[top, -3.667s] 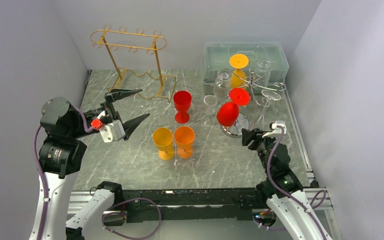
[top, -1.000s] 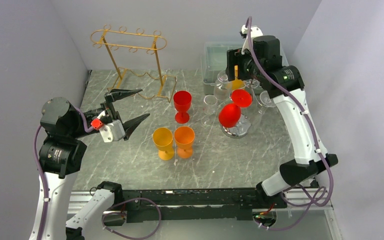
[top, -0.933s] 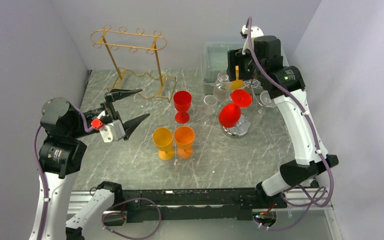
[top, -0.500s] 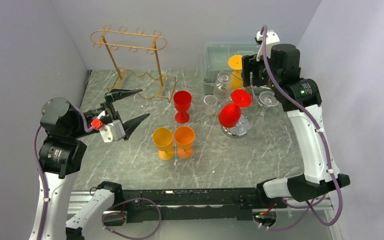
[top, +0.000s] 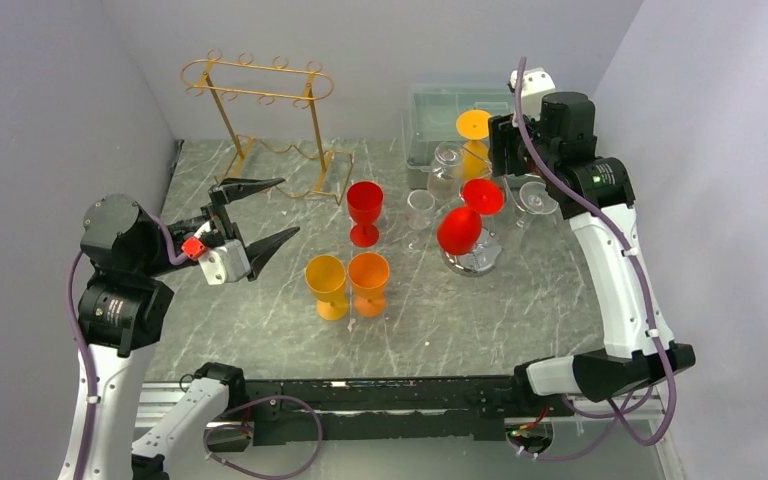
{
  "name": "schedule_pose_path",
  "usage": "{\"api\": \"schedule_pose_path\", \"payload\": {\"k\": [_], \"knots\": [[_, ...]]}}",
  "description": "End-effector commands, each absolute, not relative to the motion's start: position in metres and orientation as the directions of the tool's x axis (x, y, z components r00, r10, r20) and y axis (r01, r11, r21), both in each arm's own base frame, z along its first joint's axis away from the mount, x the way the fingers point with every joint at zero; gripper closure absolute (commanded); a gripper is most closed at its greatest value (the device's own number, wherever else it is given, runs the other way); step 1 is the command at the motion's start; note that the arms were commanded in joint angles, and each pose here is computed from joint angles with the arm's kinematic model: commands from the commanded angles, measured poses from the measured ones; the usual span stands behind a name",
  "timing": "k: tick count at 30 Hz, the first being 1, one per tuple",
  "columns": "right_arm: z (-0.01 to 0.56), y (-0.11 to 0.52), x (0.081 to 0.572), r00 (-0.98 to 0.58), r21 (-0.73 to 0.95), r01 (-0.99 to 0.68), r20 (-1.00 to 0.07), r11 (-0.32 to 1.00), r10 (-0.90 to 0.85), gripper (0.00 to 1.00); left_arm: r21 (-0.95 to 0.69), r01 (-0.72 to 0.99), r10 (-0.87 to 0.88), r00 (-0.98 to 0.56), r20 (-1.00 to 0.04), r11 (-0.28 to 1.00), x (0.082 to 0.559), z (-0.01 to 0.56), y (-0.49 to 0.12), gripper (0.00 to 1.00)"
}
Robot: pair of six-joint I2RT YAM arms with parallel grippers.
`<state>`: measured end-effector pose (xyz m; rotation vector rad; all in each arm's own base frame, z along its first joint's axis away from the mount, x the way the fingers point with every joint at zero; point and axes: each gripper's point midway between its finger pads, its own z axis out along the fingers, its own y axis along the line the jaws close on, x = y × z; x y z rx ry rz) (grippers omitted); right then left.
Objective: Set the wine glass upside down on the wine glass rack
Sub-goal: Adjust the wine rack at the center of the board.
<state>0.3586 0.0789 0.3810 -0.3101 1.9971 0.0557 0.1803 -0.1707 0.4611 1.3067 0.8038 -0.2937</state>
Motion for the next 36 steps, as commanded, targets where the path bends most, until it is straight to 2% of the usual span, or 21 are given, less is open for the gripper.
{"api": "schedule_pose_path", "payload": {"k": [1, 5, 10, 20, 26, 30, 36], "knots": [[0.392, 0.079, 0.367, -0.341, -0.114, -0.265, -0.918, 0.958, -0.203, 0.41, 0.758, 0.593, 0.242, 0.720, -0.650, 0.271, 0.180, 0.465, -0.170, 0.25], [0.385, 0.080, 0.368, -0.351, -0.092, -0.282, -0.916, 0.955, -0.192, 0.48, 0.758, 0.593, 0.242, 0.720, -0.650, 0.271, 0.180, 0.465, -0.170, 0.25], [0.377, 0.081, 0.369, -0.361, -0.078, -0.293, -0.914, 0.953, -0.185, 0.51, 0.758, 0.593, 0.242, 0.720, -0.650, 0.271, 0.180, 0.465, -0.170, 0.25], [0.377, 0.083, 0.372, -0.345, -0.058, -0.300, -0.924, 0.952, -0.165, 0.83, 0.758, 0.593, 0.242, 0.720, -0.650, 0.271, 0.180, 0.465, -0.170, 0.25], [0.382, 0.080, 0.371, -0.313, -0.040, -0.268, -0.941, 0.962, -0.127, 0.96, 0.758, 0.593, 0.242, 0.720, -0.650, 0.271, 0.180, 0.465, -0.170, 0.25], [0.386, 0.079, 0.366, -0.292, -0.019, -0.256, -0.952, 0.967, -0.096, 1.00, 0.758, 0.593, 0.242, 0.720, -0.650, 0.271, 0.180, 0.465, -0.170, 0.25], [0.382, 0.084, 0.357, -0.285, -0.006, -0.287, -0.954, 0.958, -0.091, 0.98, 0.758, 0.593, 0.242, 0.720, -0.650, 0.271, 0.180, 0.465, -0.170, 0.25]]}}
